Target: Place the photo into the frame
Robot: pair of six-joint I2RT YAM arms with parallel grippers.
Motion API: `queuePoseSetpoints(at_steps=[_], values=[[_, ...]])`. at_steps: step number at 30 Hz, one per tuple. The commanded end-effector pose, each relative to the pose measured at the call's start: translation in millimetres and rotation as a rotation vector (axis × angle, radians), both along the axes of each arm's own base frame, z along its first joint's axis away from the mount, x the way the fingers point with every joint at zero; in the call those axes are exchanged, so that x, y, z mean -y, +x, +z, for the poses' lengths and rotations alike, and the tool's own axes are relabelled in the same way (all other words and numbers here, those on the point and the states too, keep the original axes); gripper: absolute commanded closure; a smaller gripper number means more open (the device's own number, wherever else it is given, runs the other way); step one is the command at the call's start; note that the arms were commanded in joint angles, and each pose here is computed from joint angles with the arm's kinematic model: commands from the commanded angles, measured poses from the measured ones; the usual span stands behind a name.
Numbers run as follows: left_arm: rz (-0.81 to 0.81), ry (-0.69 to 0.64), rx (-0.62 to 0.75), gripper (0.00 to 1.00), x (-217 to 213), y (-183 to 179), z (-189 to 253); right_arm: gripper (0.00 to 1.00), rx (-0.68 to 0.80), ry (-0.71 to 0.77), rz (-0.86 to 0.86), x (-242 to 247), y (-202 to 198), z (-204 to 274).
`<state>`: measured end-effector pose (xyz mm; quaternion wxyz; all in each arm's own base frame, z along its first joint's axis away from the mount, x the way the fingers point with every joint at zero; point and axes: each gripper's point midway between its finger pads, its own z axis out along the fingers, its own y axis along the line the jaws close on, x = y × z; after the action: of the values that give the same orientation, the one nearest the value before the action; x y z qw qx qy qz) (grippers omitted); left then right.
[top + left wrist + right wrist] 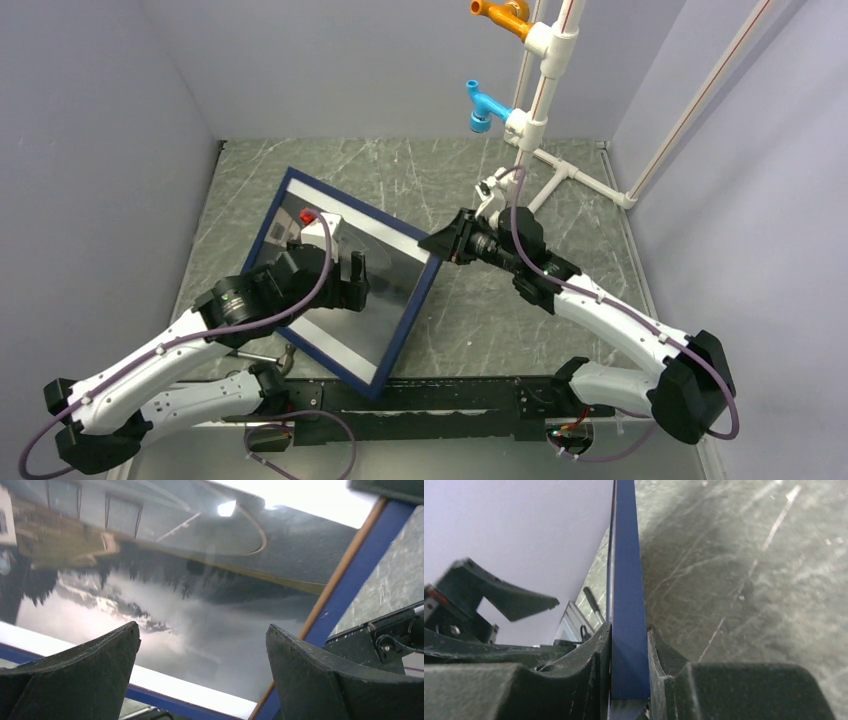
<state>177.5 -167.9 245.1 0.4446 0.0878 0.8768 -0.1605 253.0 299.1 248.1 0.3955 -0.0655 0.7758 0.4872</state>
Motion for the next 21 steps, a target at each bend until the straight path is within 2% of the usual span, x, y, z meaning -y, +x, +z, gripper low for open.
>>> queuePoseSetpoints(at_steps=[1,7,11,12,16,21], values=[[0.001,-0.108,-0.137,0.01,17.1,-6.5,-23.6,1.00,-0.094,-0.015,-0.315,43.9,27.1,-34.3],[0.080,-0.121,-0.297,0.01,11.7,-9.1,-77.3,1.00,-0.170,-0.004,-0.452,72.3,21.4,-77.6],[0.139,-0.124,-0.359,0.01,-0.4,-9.3,-100.2,1.00,-0.171,-0.086,-0.484,86.5,17.0,-110.6],[0.165,-0.120,-0.377,0.01,-6.0,-9.3,-106.2,0.95,-0.177,-0.117,-0.488,90.2,15.3,-120.7],[0.234,-0.101,-0.442,0.01,-21.9,-15.9,-127.9,0.62,-0.192,-0.221,-0.507,103.8,9.4,-150.9],[0.283,-0.108,-0.505,0.01,-33.8,-32.7,-147.0,0.39,-0.185,-0.299,-0.474,109.3,2.7,-169.4]])
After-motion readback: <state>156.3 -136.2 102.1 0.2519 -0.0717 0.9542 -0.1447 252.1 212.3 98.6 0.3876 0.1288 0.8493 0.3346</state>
